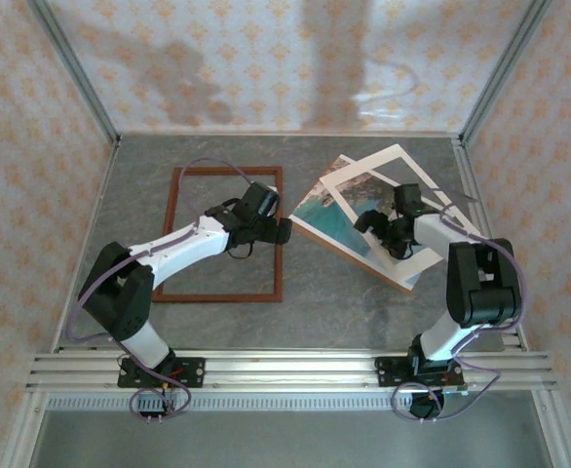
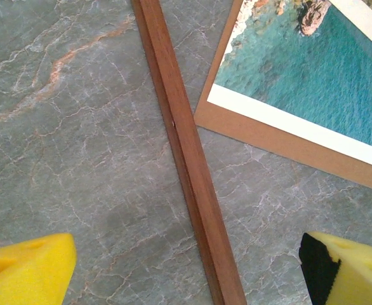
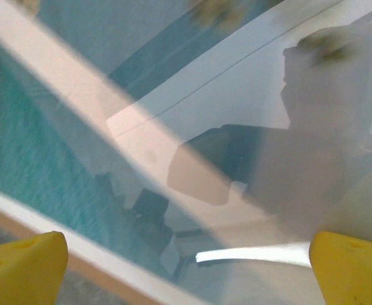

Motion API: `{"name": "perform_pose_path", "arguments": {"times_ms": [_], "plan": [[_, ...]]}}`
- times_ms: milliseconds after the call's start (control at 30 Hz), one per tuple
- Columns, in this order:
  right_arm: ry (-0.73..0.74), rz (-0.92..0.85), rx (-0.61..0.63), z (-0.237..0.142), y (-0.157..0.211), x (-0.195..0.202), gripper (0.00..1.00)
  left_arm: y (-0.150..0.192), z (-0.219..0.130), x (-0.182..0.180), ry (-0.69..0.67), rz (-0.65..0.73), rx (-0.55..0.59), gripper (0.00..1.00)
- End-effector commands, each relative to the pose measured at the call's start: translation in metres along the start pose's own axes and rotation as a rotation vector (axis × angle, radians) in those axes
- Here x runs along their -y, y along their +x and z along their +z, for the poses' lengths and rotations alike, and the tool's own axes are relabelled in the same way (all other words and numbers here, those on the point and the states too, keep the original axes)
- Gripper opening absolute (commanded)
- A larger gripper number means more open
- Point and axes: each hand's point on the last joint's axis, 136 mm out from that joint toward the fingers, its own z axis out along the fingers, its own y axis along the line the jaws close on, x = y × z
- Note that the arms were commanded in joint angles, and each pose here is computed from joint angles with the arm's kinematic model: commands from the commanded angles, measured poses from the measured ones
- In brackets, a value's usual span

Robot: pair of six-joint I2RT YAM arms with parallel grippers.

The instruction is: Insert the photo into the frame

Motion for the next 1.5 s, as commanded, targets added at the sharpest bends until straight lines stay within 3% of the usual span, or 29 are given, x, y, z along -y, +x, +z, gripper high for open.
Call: {"name": "perform_pose_path", "arguments": {"times_ms": [0,167,267,467,567,733,967,1267,1367,1467], "plan": [[-0.098,0.012,-0.08,0.007,0.033,-0.033,0.97,-0.005,-0.004,-0.001,0.02,-0.039,0.029,0.93],[-0.232,-0.034,-0.135,0.005,0.061,-0.079,0.95,-0.004,-0.006,-0.005,0.036,-0.093,0.052,0.93],[-0.273,-0.088,-0.101,-0.017,0.055,-0.092,0.95,-0.003,-0.009,-0.007,0.069,-0.149,0.073,0.93],[-0.097,-0.086,0.119,-0.061,-0.023,-0.043,0.95,-0.003,-0.01,0.025,0.233,-0.268,0.072,0.89],[0.112,-0.062,0.268,-0.075,-0.072,0.0,0.96,-0.004,-0.009,0.044,0.265,-0.266,0.066,0.89],[0.24,-0.052,0.25,-0.053,-0.101,0.019,0.96,0.0,-0.001,0.057,0.306,-0.3,0.037,0.89],[0.176,-0.028,0.048,-0.002,-0.07,0.021,0.9,0.0,0.002,0.059,0.303,-0.271,0.017,0.89],[0.041,-0.061,-0.08,0.005,0.005,-0.005,0.87,-0.002,0.003,0.054,0.261,-0.229,0.016,0.89],[-0.011,-0.09,-0.069,-0.012,0.011,-0.017,0.87,-0.004,0.004,0.059,0.279,-0.225,0.008,0.89],[0.065,-0.145,0.032,-0.039,-0.01,-0.01,0.88,-0.007,0.006,0.067,0.31,-0.22,0.002,0.88]]}}
